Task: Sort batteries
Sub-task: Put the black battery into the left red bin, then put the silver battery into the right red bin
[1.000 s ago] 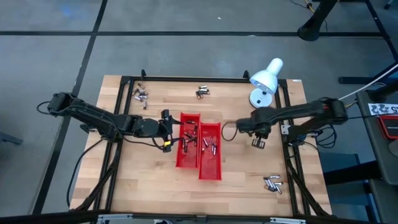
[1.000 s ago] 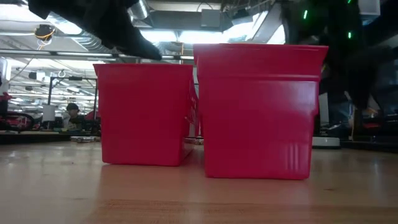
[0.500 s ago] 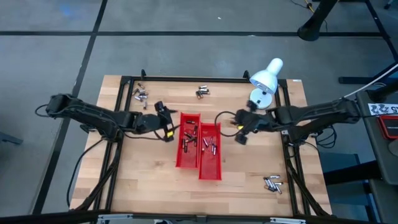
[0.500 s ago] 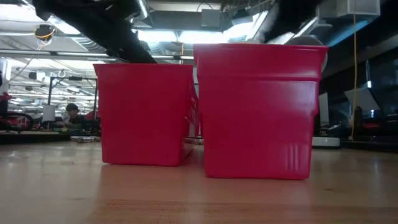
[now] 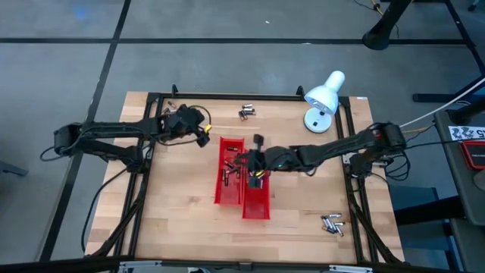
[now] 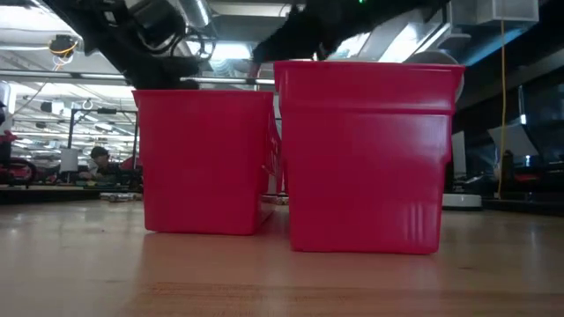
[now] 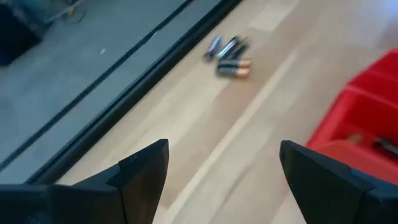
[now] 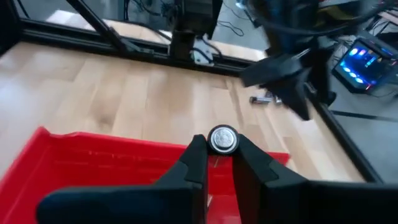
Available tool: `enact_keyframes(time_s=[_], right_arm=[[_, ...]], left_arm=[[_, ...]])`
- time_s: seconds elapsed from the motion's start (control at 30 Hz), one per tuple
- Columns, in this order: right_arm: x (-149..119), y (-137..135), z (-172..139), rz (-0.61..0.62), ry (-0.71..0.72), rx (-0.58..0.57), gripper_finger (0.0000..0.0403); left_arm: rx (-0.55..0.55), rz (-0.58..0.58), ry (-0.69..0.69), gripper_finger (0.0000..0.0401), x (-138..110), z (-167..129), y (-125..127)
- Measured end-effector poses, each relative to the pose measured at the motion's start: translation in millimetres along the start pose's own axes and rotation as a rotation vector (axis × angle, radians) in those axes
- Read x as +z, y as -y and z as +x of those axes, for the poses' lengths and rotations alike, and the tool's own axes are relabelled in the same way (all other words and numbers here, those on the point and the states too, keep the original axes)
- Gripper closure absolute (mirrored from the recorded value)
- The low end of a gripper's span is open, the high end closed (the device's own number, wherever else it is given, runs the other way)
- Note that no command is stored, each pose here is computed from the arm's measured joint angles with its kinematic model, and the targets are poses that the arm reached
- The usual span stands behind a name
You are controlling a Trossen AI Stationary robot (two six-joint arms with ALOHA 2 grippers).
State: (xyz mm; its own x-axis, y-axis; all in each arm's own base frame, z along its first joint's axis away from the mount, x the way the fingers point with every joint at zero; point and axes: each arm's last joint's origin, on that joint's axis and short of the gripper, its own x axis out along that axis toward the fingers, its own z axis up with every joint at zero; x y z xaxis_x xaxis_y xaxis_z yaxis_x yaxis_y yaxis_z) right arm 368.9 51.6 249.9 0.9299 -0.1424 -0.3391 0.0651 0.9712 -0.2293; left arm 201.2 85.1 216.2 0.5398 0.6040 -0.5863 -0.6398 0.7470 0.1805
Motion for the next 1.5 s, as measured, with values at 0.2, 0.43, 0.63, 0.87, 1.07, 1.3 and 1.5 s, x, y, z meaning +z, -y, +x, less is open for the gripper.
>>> enact_keyframes(time_s=[0.2,0.43,0.63,0.87,1.07,1.3,1.5], right_arm=[[-23,-5,22,0.002,-0.068,-0.002,0.0362],[-32,2,31,-0.018,-0.091,0.012,0.0362],[-46,17,42,-0.042,-0.126,0.101,0.0362],[-53,28,48,-0.045,-0.14,0.14,0.0343],[-53,28,48,-0.043,-0.145,0.128,0.0258],[-48,31,49,-0.102,-0.143,0.059,0.0195],[-42,33,50,-0.216,-0.137,0.027,0.0175]], left_arm=[[-0.003,-0.169,-0.108,0.0105,-5,9,-26],[-0.018,-0.248,-0.139,0.0105,-7,13,-45],[0.052,-0.341,-0.314,0.0105,-15,10,-63],[0.145,-0.462,-0.422,0.0105,-19,18,-85],[0.204,-0.507,-0.56,0.0105,-33,37,-98],[0.204,-0.494,-0.733,0.0105,-49,48,-87],[0.221,-0.527,-0.754,0.0105,-50,46,-82]])
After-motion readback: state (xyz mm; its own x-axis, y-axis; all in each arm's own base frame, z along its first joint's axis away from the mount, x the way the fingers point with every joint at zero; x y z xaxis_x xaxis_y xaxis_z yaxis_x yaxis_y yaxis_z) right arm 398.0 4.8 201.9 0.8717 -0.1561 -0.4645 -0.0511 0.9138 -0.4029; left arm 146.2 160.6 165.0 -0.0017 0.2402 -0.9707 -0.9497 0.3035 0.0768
